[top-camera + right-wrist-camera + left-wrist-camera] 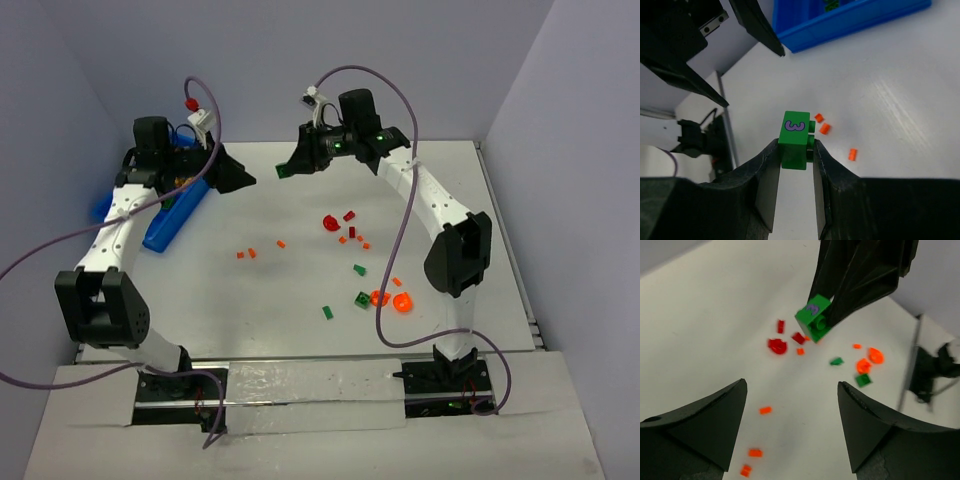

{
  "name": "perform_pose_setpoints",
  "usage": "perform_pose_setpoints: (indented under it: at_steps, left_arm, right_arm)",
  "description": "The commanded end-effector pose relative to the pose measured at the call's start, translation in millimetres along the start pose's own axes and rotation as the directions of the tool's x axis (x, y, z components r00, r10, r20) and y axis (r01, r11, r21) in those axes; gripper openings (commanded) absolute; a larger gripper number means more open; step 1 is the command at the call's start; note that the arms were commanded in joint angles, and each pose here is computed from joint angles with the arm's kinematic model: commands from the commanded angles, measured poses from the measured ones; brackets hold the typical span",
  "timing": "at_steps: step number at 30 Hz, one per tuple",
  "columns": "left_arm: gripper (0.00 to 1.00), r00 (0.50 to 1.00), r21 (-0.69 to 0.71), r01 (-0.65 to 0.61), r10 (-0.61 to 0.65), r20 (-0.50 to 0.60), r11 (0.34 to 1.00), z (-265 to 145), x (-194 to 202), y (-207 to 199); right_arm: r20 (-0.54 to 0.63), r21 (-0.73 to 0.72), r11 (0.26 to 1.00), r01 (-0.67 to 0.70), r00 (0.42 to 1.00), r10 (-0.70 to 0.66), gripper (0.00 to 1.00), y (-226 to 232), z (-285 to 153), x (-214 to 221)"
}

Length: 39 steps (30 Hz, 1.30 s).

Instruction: Sort the legos into containers by color

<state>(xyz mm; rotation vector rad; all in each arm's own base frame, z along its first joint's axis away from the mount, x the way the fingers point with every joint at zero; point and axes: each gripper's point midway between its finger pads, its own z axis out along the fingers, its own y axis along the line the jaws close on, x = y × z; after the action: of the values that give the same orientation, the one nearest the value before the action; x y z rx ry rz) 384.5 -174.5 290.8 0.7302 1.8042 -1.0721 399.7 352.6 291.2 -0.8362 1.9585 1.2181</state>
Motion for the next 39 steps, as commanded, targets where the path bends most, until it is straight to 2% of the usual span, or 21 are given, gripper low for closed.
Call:
perform_pose_setpoints:
  at_steps: [1, 3, 5, 11, 15, 25, 30, 33, 38, 39]
  left_arm:
    - [0.87, 0.884, -0.16, -0.431, 0.451, 0.123, 0.888, -5, -44, -13]
    - [0.89, 0.803, -0.203, -0.556, 0.584, 0.119, 0.806, -8, -41, -21]
    - [0.9, 0.751, -0.206, -0.625, 0.652, 0.105, 0.753, -7, -34, -25]
    - [0.91, 0.649, -0.163, -0.738, 0.755, 0.095, 0.655, 5, -35, -34]
    - [0.91, 0.621, -0.122, -0.768, 0.777, 0.104, 0.629, 16, -31, -43]
    - [0.86, 0.636, -0.019, -0.767, 0.763, 0.115, 0.642, 33, -22, -54]
    - [0.75, 0.632, -0.012, -0.771, 0.768, 0.106, 0.637, 37, -20, -55]
    - [0.57, 0.633, -0.02, -0.77, 0.767, 0.099, 0.638, 37, -20, -54]
    - [0.36, 0.631, -0.025, -0.772, 0.77, 0.09, 0.635, 38, -18, -55]
    - [0.27, 0.632, -0.024, -0.771, 0.77, 0.089, 0.636, 38, -18, -55]
  right_arm:
    - [0.007, -0.136, 0.982, -0.127, 0.992, 0.129, 0.0, 26, 6, -4]
    - [-0.006, -0.158, 0.978, -0.135, 0.991, 0.135, 0.0, 28, 8, -2]
    - [-0.01, -0.165, 0.977, -0.137, 0.991, 0.137, 0.0, 29, 8, -2]
    - [-0.025, -0.208, 0.968, -0.14, 0.99, 0.138, 0.0, 36, 9, 0]
    - [-0.031, -0.224, 0.966, -0.129, 0.992, 0.126, 0.0, 41, 10, 1]
    - [-0.036, -0.241, 0.964, -0.115, 0.993, 0.11, 0.0, 49, 7, 4]
    - [-0.039, -0.254, 0.961, -0.112, 0.994, 0.105, 0.0, 53, 6, 4]
    - [-0.041, -0.256, 0.96, -0.114, 0.993, 0.107, 0.01, 53, 6, 4]
    - [-0.048, -0.268, 0.956, -0.12, 0.993, 0.111, 0.05, 54, 7, 5]
    - [-0.048, -0.27, 0.955, -0.12, 0.993, 0.111, 0.06, 54, 7, 5]
